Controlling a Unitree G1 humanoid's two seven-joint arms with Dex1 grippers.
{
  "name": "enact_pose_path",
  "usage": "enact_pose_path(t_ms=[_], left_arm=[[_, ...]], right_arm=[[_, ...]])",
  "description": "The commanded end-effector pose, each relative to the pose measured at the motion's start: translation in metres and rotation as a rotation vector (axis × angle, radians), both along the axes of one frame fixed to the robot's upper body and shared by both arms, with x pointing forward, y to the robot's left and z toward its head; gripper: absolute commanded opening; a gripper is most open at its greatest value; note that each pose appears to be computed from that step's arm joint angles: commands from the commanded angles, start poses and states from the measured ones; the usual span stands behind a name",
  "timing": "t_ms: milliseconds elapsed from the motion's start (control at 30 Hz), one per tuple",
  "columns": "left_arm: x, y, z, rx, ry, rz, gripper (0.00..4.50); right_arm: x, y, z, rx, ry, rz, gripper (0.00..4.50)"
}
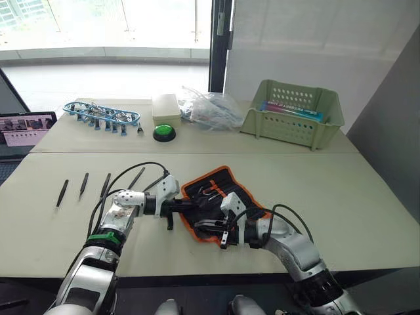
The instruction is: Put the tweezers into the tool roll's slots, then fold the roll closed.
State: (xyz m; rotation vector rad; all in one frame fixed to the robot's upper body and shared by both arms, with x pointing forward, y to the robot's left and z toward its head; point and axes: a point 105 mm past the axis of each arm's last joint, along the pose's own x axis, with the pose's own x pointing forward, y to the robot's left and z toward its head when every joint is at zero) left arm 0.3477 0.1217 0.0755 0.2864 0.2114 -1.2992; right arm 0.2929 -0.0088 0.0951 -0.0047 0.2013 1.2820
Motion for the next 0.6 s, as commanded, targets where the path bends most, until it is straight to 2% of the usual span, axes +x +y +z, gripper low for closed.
enact_pose_path(t_ms=[33, 200, 300, 500, 600], left_arm=[[-0.007, 0.004, -0.018, 0.051, 0.049, -0.010, 0.04], [0.000, 0.007, -0.012, 0.074, 0.001, -0.005, 0.04], [0.004, 0.007, -0.009, 0.077, -0.016, -0.005, 0.04], [0.005, 0.011, -0.011, 0.100, -0.033, -0.007, 0.04], [0.004, 0.011, -0.012, 0.100, -0.035, -0.010, 0.04]], right_arm=[[0.018, 0.001, -0.002, -0.023, -0.047, -0.042, 0.00], [0.037, 0.001, -0.021, -0.096, -0.044, -0.069, 0.00], [0.037, 0.000, -0.030, -0.114, -0.028, -0.054, 0.00], [0.015, -0.009, -0.047, -0.139, 0.045, 0.032, 0.00], [-0.003, -0.019, -0.053, -0.138, 0.102, 0.046, 0.00]])
